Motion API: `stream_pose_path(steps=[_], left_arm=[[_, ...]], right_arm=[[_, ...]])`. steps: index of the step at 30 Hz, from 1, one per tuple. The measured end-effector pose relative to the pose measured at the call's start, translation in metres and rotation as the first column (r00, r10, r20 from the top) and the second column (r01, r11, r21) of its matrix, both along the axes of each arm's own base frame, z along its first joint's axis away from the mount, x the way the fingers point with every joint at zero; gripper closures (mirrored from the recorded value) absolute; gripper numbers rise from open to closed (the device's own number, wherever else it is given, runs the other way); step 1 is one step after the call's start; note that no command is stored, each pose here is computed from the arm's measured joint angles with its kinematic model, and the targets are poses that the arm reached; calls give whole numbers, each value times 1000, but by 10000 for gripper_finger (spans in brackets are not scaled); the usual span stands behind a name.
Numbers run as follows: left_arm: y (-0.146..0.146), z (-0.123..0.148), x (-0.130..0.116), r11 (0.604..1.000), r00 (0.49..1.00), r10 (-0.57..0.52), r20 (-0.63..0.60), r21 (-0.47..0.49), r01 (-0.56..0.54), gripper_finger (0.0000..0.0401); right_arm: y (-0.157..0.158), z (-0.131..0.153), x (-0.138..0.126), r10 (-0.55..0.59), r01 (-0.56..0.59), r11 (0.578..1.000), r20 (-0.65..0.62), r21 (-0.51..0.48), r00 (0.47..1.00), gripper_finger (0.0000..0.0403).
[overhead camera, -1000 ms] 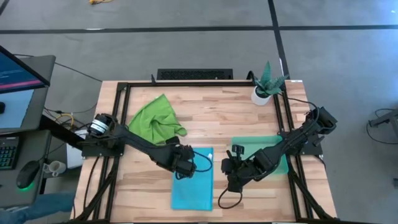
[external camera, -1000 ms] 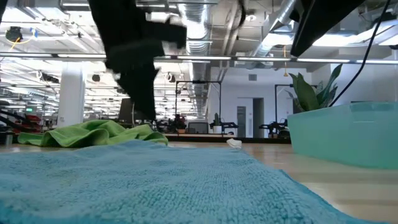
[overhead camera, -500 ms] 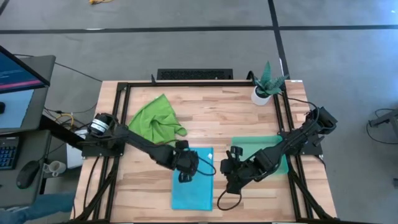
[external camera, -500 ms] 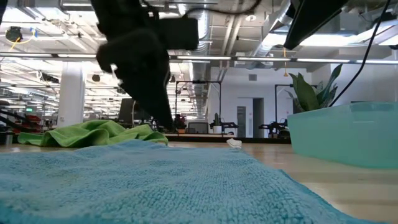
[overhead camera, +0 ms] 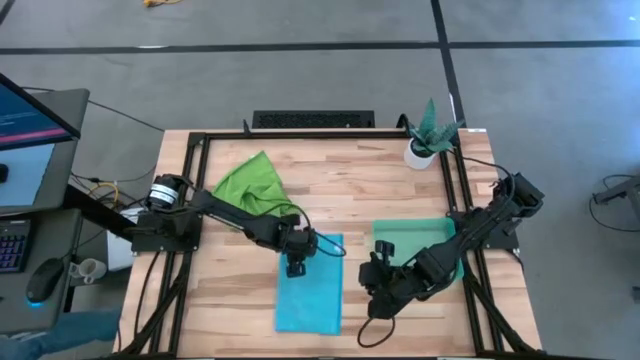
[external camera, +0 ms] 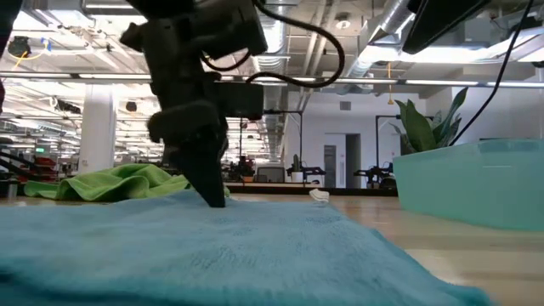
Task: Roll microfiber towels into tight, uniform cylinder then place into a basket
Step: Fold the blue microfiber towel
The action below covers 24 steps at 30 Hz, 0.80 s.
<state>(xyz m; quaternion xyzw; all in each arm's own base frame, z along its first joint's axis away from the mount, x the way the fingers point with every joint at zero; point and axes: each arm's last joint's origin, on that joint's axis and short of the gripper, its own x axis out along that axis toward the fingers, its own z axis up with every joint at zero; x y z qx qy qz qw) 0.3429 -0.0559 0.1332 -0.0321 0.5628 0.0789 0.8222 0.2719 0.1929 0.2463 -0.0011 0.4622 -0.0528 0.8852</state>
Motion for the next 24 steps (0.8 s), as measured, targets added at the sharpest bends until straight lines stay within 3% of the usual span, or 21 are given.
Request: stream_pose_path(steps=[6, 13, 19, 24], left_arm=[[28, -2, 4, 997, 997, 66, 32, 49, -67, 287], [37, 3, 6, 996, 998, 35, 44, 79, -39, 287], [19, 32, -4, 997, 996, -23, 89, 81, 15, 287], [-18, 52, -21, 987, 988, -110, 107, 129, 96, 287]], right_arm=[[2, 0, -1, -38, 37, 999, 16, 17, 999, 291], [3, 1, 0, -42, 41, 999, 33, 33, 999, 291], [5, 1, -1, -35, 34, 999, 36, 36, 999, 291], [12, 3, -3, -25, 21, 998, 62, 66, 998, 291]])
